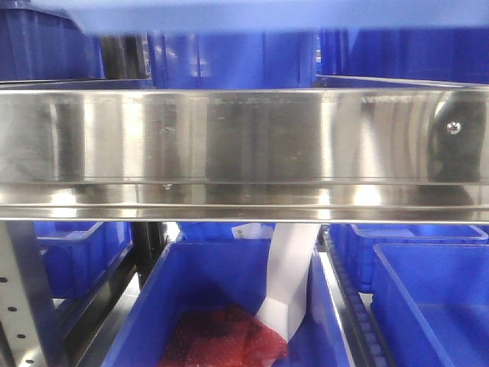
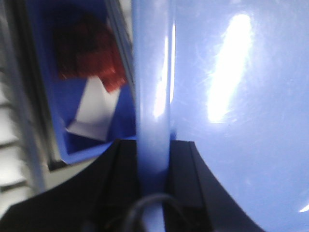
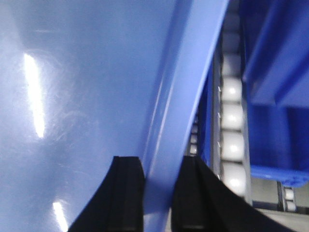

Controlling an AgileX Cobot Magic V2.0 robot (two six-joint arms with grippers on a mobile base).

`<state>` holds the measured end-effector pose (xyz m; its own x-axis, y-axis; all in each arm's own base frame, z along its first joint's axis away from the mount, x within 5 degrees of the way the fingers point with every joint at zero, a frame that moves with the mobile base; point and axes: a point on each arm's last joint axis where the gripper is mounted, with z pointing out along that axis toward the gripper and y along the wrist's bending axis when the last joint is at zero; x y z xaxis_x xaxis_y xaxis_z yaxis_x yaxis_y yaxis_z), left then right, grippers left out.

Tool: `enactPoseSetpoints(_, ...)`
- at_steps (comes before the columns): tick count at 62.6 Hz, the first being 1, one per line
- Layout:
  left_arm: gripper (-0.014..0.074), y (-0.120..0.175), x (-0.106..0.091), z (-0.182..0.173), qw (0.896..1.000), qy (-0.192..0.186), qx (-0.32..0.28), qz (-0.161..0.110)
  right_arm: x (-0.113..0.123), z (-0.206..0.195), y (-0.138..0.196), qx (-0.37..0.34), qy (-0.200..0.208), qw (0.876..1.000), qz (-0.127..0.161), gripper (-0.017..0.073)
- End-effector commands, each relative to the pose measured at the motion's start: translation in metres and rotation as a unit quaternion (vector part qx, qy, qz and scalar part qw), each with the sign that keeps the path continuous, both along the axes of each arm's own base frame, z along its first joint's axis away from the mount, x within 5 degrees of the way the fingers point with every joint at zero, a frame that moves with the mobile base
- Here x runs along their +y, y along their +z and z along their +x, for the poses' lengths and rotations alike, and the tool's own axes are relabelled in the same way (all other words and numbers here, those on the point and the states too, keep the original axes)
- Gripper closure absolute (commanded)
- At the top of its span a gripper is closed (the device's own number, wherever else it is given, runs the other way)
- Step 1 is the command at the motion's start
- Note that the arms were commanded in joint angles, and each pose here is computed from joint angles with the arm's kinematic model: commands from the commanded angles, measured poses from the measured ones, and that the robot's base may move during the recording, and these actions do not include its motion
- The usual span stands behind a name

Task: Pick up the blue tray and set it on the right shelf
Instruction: 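Extend both grippers forward, carrying the tray over the roller shelf, then lower the tray onto the roller shelf and open both grippers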

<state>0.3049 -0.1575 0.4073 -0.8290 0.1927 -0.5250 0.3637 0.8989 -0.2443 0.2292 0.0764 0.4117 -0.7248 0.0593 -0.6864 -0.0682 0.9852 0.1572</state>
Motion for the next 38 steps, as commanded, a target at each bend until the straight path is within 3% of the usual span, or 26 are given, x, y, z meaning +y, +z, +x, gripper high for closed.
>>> enactPoseSetpoints(1, 0.0642, 0.034, 0.009, -0.007, 0.997, 0.005, -0.072, -0.019, 0.008, 0.015, 0.023, -0.059, 0.023, 0.998, 0.008, 0.0503)
enactPoseSetpoints(12, 0.0642, 0.031, 0.03, 0.008, 0.996, 0.042, -0.084, 0.008, 0.023, 0.054, 0.025, -0.062, 0.023, 0.998, 0.009, 0.0503)
enactPoseSetpoints(25, 0.0642, 0.013, 0.051, 0.035, 0.994, 0.085, -0.063, 0.008, 0.041, 0.099, 0.007, -0.043, 0.026, 0.999, 0.011, 0.0503)
enactPoseSetpoints(38, 0.0642, -0.016, 0.049, 0.058, 0.996, 0.087, -0.027, 0.022, 0.052, 0.129, -0.028, 0.0, 0.026, 1.0, -0.003, 0.0503)
